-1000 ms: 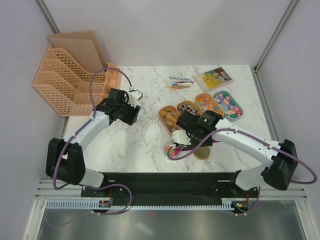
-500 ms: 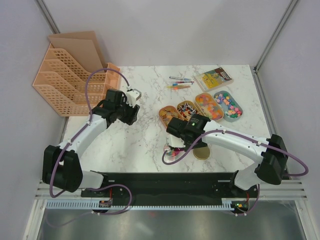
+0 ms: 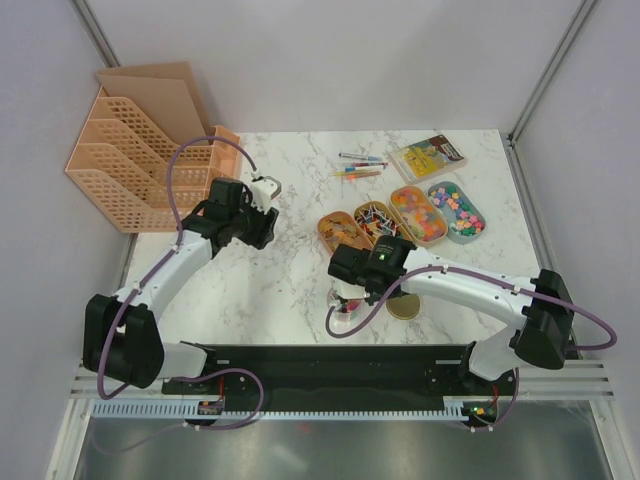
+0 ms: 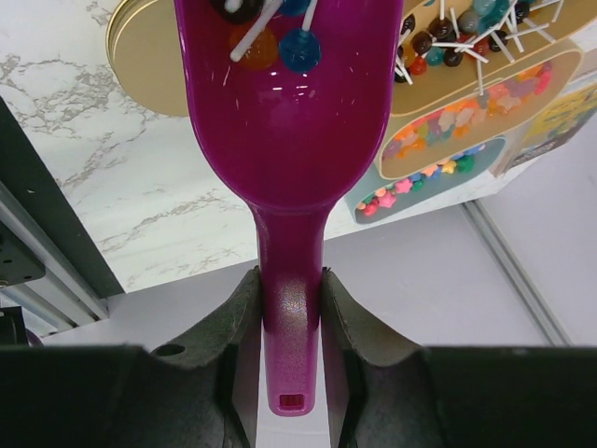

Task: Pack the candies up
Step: Place the fake candies in the packing bottle.

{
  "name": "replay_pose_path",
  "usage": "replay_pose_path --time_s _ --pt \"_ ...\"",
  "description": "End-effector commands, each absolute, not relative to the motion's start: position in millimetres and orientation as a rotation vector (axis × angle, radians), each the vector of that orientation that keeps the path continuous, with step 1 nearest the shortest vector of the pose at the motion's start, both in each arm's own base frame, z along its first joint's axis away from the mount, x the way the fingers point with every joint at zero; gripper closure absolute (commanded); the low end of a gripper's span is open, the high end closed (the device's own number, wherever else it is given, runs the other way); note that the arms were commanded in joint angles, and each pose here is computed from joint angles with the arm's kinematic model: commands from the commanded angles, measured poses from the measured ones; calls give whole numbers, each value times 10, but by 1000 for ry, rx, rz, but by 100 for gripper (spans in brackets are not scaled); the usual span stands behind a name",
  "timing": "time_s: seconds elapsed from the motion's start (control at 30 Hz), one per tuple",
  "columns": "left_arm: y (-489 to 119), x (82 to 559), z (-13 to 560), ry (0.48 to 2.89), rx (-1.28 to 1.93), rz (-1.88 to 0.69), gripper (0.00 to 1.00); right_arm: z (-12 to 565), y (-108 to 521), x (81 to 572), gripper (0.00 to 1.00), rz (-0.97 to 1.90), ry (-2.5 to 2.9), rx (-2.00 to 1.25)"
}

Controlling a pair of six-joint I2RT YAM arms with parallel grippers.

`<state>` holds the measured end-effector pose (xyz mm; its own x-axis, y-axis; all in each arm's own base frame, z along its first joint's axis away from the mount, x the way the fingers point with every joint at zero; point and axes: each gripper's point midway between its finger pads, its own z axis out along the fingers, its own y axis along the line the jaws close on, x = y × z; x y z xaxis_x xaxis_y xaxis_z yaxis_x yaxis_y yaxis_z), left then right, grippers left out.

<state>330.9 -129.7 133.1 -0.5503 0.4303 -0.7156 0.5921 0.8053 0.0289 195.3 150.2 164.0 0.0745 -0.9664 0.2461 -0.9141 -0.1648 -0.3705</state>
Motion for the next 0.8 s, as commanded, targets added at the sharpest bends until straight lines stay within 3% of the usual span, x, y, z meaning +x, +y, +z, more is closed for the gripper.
replay_pose_path --time_s 0.0,0.6,0.77 --pt "-1332 3351 1496 2166 719 -304 42 1772 1291 1890 100 -834 1907 -2307" --pt "-1337 3409 1683 2114 709 -293 38 1856 1227 1912 100 -1021 1744 -2340" --pt "-1584 3320 1910 2098 742 -475 41 1946 1257 1920 100 -882 1873 -2196"
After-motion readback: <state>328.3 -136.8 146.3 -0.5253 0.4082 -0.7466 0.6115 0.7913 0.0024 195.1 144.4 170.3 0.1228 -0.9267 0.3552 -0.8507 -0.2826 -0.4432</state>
